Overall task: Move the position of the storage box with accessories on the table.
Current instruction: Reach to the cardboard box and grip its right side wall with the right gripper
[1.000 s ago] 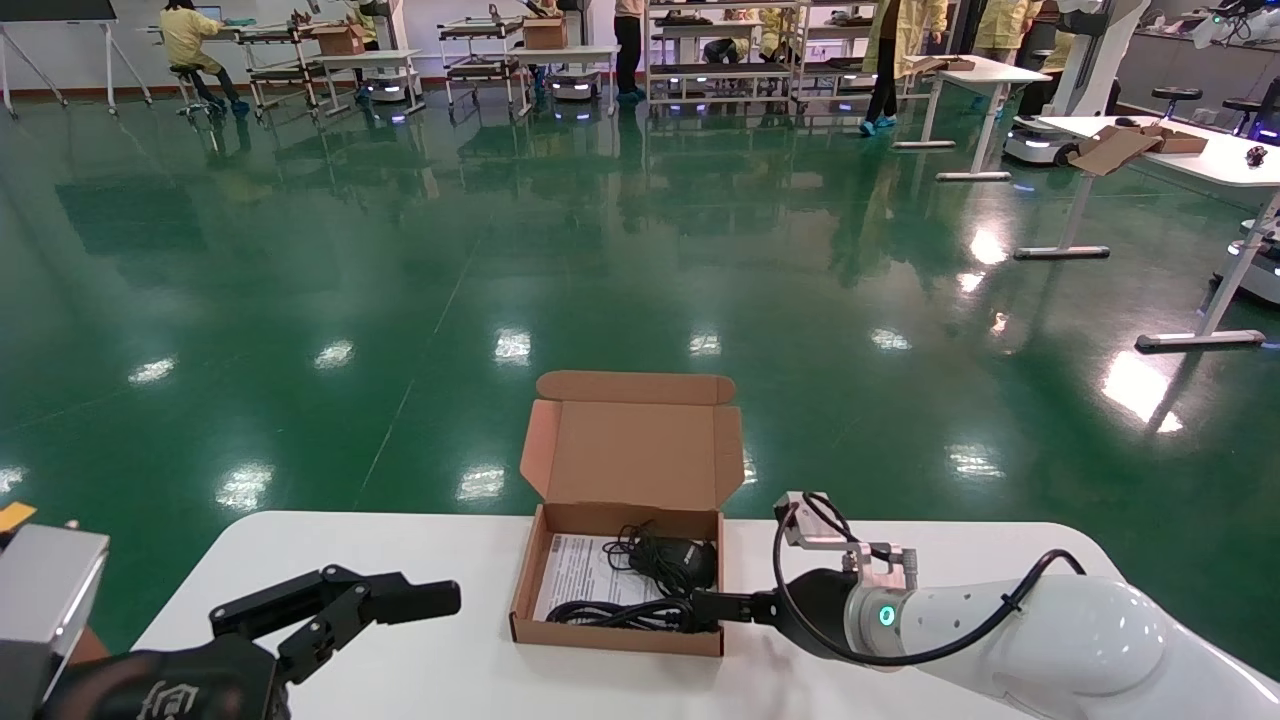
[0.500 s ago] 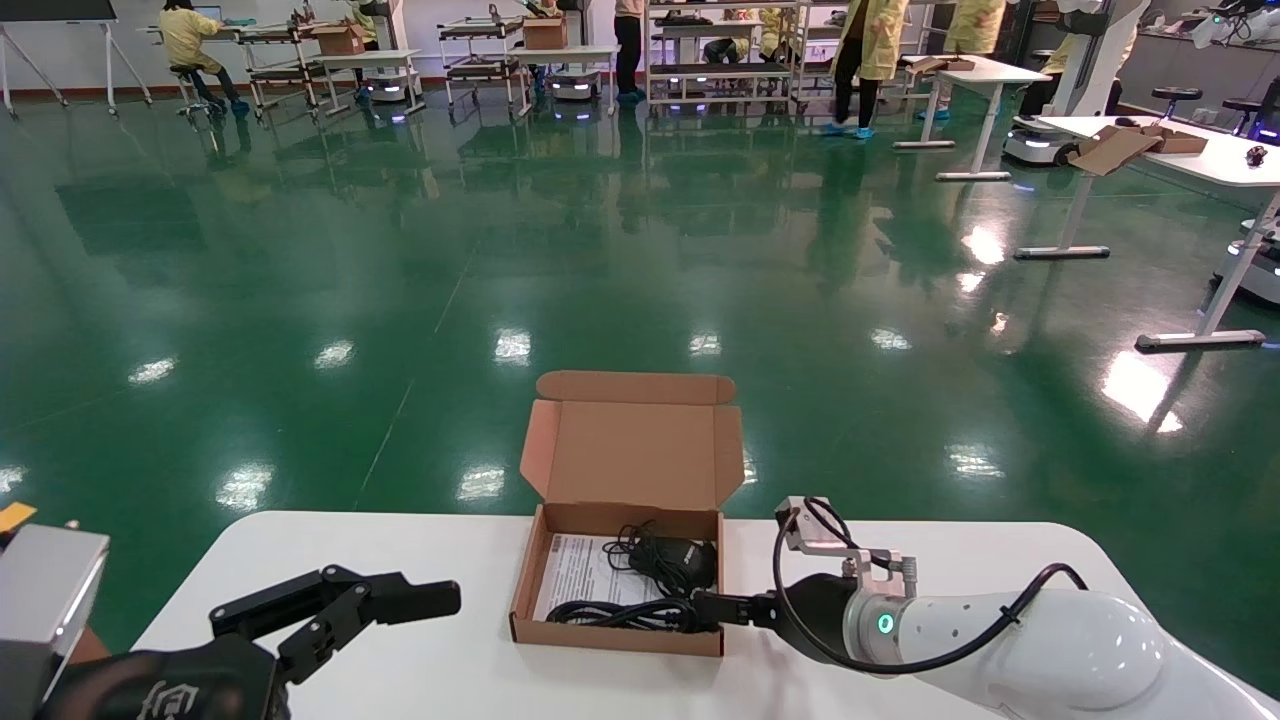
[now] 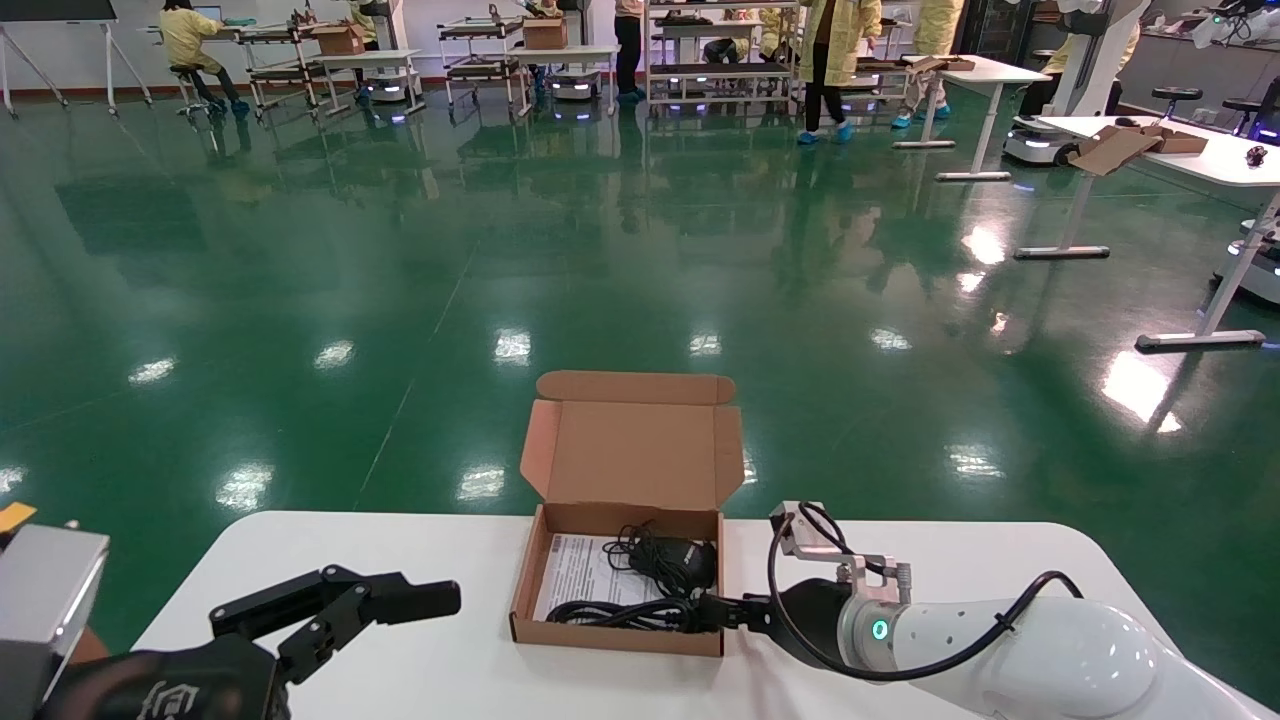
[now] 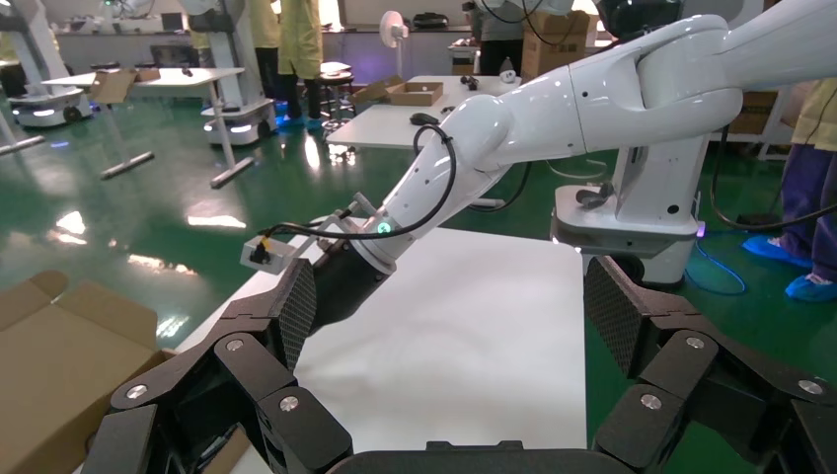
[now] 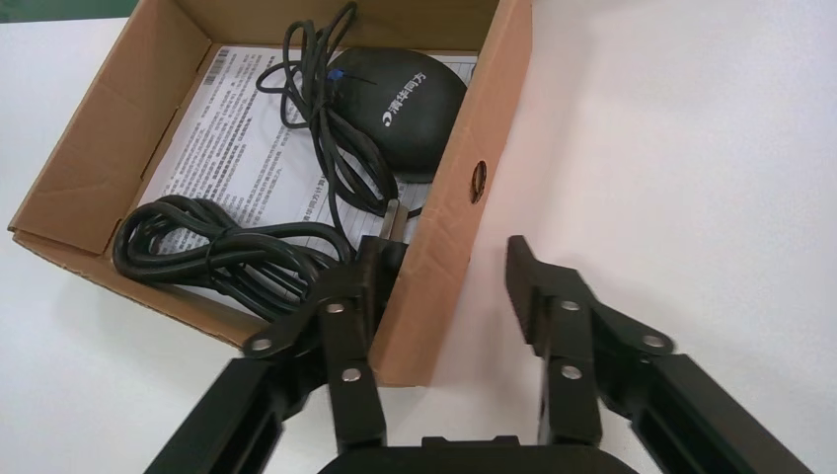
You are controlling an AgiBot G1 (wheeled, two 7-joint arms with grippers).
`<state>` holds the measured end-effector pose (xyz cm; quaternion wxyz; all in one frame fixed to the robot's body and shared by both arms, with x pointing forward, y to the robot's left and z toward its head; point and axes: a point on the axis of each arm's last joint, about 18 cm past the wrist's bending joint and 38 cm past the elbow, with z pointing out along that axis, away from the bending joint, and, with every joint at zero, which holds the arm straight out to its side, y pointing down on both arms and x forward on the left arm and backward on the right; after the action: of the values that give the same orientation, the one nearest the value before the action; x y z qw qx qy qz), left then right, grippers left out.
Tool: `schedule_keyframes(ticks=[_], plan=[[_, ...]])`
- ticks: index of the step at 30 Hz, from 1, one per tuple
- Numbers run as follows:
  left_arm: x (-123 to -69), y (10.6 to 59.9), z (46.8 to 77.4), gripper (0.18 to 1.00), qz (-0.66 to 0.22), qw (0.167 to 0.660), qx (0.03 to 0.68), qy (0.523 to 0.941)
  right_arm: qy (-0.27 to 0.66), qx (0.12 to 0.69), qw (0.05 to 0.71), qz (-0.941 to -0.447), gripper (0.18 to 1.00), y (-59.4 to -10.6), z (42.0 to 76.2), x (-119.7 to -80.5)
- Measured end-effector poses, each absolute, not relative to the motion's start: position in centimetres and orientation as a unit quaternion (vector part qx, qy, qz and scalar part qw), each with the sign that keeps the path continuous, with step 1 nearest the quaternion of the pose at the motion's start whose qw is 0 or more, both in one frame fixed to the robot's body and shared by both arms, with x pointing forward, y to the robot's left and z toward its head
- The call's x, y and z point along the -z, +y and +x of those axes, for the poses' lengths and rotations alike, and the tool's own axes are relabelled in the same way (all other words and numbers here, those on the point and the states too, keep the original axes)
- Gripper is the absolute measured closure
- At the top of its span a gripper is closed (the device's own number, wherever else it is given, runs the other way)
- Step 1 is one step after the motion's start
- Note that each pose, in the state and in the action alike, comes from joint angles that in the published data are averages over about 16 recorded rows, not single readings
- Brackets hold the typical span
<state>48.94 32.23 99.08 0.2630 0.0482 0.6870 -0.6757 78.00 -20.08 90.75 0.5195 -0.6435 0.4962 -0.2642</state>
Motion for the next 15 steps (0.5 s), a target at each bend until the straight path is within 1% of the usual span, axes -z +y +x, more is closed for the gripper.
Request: schedule_keyframes(ticks=[3,7,13,15], plan=[[-99.08,32.23,48.94,0.184,0.048,0.263,0.676,0.687,0.497,0.265,0.519,-0.643,0.603,-20.16,78.02,-90.7],[-99.08,32.23,48.94,0.184,0.048,0.263,0.676,0.687,0.498,0.266,0.518,-0.642,0.709,-20.31,78.05,-90.63],[-99.08,32.23,48.94,0.184,0.048,0.263,0.676,0.687,0.501,0.267,0.515,-0.642,0.827,-20.59,78.07,-90.52],[-99.08,32.23,48.94,0.184,0.048,0.263,0.676,0.687,0.501,0.267,0.515,-0.642,0.851,-20.69,78.08,-90.52]])
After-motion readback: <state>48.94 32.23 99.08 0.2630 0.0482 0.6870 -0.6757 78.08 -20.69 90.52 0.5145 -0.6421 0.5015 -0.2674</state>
